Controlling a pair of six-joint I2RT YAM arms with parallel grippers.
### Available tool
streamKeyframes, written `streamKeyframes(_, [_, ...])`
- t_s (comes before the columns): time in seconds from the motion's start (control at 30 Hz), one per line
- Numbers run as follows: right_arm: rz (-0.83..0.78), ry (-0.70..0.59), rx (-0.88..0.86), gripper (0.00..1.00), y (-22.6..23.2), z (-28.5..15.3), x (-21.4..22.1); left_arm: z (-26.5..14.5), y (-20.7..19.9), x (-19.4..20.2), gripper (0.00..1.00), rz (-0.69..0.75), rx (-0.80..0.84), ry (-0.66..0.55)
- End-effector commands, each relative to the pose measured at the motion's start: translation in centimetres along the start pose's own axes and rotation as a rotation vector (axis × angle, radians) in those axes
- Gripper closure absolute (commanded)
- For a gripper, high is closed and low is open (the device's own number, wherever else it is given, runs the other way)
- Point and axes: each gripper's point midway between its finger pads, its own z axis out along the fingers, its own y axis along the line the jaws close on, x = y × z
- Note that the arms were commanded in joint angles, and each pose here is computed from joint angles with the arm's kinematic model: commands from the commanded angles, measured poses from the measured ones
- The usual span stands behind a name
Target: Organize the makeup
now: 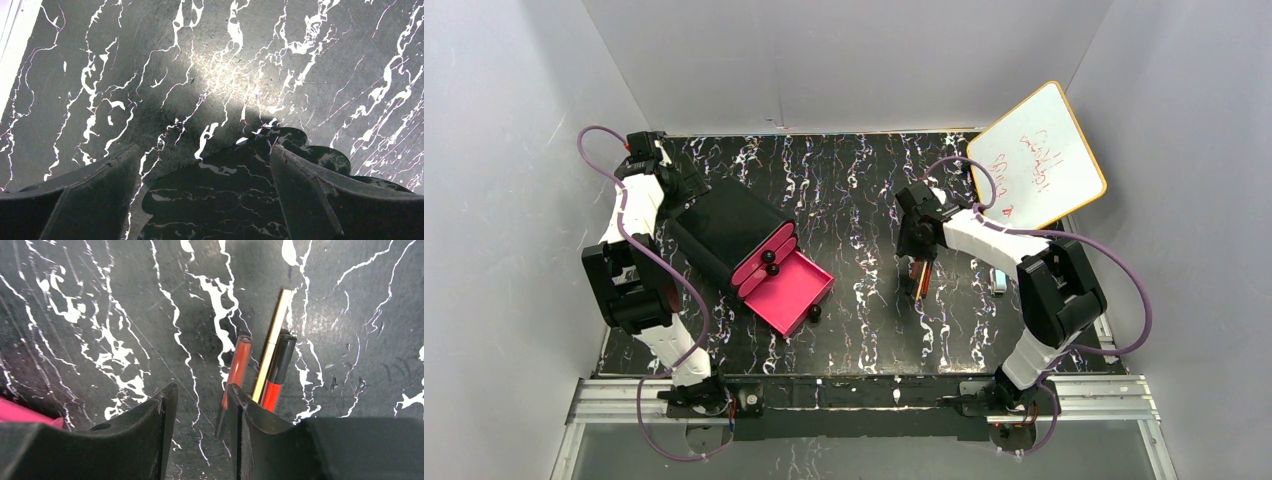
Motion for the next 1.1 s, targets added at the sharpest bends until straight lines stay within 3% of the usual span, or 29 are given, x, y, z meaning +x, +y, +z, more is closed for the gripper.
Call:
streamKeyframes(0.0, [0.04,0.04,0.017,0.51,-1.0,-0.3,1.5,-1.0,-0.7,2.1,0.02,0.04,0.02,0.067])
streamKeyframes(0.4, [0.062,0.108,0.045,0.53,-2.1,0.5,4.7,-0.9,-0.6,2.1,0.02,0.04,0.017,0.067])
streamKeyframes(0.63, [0.046,0.125,0.062,0.6,-2.1,1.6,5.5,-1.0,-0.6,2.1,0.02,0.041,0.015,0.064])
streamKeyframes(0.83, [0.026,0.14,0.08,0.7,-2.3,2.4,6.1,-0.9,-0.5,2.2,0.01,0.041,0.012,0.068])
streamKeyframes(0.93, [0.018,0.146,0.085,0.81,-2.2,2.7,6.3,-0.9,-0.5,2.2,0.02,0.041,0.012,0.068])
streamKeyframes(1.03, [0.003,0.142,0.087,0.99,-2.0,2.7,6.2,-0.8,-0.5,2.2,0.02,0.041,0.01,0.068])
streamKeyframes(1.07, [-0.011,0.133,0.09,0.99,-1.7,2.5,6.0,-0.8,-0.5,2.2,0.02,0.041,0.01,0.068])
